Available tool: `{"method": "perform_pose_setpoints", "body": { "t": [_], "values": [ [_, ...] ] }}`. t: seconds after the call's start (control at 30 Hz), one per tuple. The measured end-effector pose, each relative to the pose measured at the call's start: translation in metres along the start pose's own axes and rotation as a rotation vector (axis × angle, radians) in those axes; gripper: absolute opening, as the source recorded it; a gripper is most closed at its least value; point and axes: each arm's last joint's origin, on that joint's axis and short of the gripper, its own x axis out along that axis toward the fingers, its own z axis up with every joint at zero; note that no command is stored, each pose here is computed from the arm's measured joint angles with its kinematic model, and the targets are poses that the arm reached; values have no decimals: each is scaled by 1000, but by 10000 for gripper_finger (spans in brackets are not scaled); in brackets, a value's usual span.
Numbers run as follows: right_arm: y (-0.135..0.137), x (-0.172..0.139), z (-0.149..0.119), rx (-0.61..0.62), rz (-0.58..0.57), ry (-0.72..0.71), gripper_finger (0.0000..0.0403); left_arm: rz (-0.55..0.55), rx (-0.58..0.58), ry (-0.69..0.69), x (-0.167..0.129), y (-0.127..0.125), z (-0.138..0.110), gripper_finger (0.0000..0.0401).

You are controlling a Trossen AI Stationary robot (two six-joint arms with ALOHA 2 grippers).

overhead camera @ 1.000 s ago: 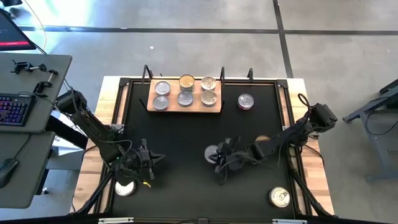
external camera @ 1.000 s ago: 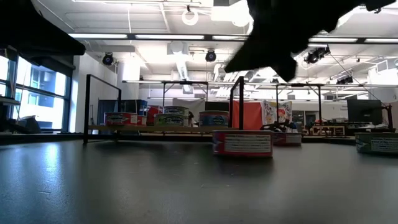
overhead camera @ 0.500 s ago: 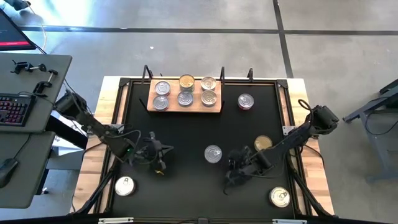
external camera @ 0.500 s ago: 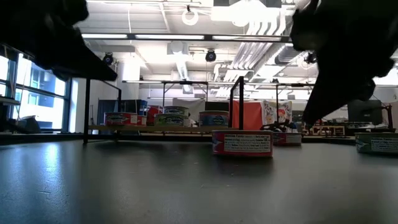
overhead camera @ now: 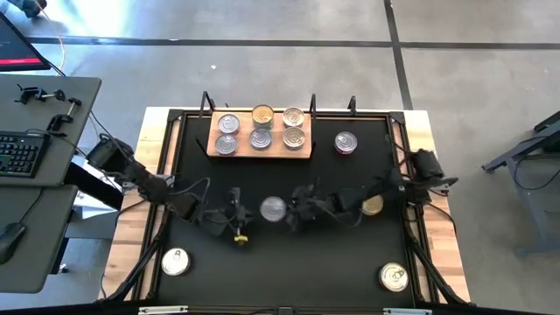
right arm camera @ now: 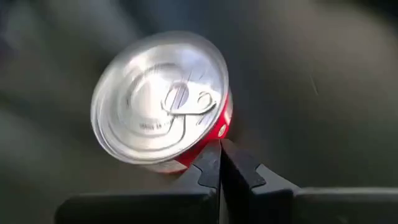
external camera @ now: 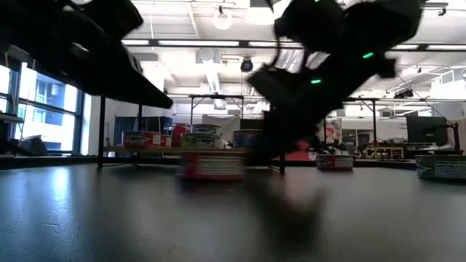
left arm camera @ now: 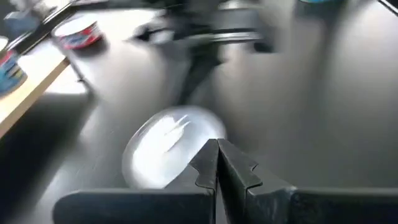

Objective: Stack canned seafood by type on shelf
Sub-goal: Stack the red tuna can on top of the red can on the shelf

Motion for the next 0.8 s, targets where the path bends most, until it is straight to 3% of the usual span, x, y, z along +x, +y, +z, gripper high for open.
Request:
{"method": "perform_pose_setpoints", "body": {
  "t": [0.17, 0.33, 0.47, 0.63, 0.8],
  "values": [
    [-6, 25, 14, -27, 105, -171, 0, -57, 124, -7, -8, -17, 5, 0],
    [-7, 33, 5, -39, 128, -135, 0, -63, 170, 29, -13, -23, 4, 11],
    [0, 29, -5, -73, 135, -93, 0, -67, 259, 127, -13, -22, -1, 51],
    [8, 25, -12, -78, 149, -86, 0, -34, 521, 234, -8, -8, -12, 120],
    [22, 17, -26, -69, 156, -89, 0, -7, 596, 277, -5, 0, -14, 159]
  ]
}}
